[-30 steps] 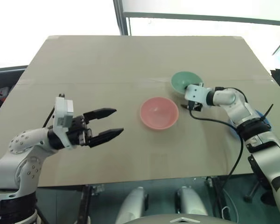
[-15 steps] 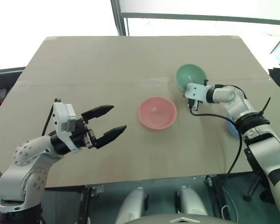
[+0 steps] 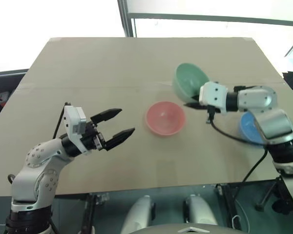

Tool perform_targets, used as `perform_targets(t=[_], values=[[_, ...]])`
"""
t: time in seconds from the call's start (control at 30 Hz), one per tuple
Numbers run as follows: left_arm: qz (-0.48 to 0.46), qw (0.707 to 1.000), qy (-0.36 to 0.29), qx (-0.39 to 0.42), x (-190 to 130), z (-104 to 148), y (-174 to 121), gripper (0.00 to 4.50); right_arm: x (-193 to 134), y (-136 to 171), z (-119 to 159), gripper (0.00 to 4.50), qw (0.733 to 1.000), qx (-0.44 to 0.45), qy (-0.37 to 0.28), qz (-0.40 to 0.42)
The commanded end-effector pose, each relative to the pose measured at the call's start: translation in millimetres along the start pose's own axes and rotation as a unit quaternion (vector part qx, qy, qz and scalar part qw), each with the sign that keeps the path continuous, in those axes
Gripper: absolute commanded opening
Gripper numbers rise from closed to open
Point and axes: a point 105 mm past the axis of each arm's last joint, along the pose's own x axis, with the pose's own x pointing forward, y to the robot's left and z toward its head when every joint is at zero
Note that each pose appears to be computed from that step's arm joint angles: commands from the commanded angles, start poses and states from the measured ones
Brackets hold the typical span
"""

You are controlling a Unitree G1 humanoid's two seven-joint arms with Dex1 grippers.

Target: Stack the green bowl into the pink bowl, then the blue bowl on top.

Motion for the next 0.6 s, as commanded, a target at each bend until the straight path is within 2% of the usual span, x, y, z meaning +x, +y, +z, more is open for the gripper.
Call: perform_targets(t=[0.03,0.07,0.1,0.13,0.17,0.2,0.23,0.3,0.5,0.53,0.6], values=[[-0.001,1.000,-0.003,0.018,0,1,2,4.50,14,7,16,0.05,1.000,0.009,-0.024,0.001],[-0.001,1.000,-0.003,0.017,-1,0,2,4.50,17,8,16,0.05,1.000,0.014,-0.025,0.004],[-0.003,1.000,-0.004,0.013,-1,0,1,4.50,18,10,16,0.40,0.999,0.019,-0.026,0.006],[-0.007,1.000,-0.005,0.010,-2,0,1,4.50,19,12,17,0.40,0.999,0.021,-0.026,0.008],[-0.010,1.000,-0.004,0.009,-2,-1,1,4.50,19,13,19,0.86,0.999,0.023,-0.030,0.009],[-0.012,1.000,-0.003,0.008,-3,-1,1,4.50,19,14,20,1.01,0.999,0.025,-0.032,0.008],[-0.016,1.000,-0.003,0.008,-3,-2,1,4.50,17,13,22,1.57,0.999,0.029,-0.036,0.001],[-0.025,1.000,-0.005,0.006,-3,-1,1,4.50,8,11,28,2.29,0.998,0.036,-0.047,-0.014],[-0.096,0.995,-0.007,0.009,-2,2,-12,4.50,-42,0,31,2.29,0.991,0.087,-0.051,-0.084],[-0.123,0.992,-0.002,0.015,-1,2,-17,4.50,-55,-5,23,2.29,0.988,0.099,-0.032,-0.113],[-0.188,0.982,0.001,0.014,3,3,-30,4.50,-94,-12,-10,2.29,0.970,0.138,0.047,-0.192]])
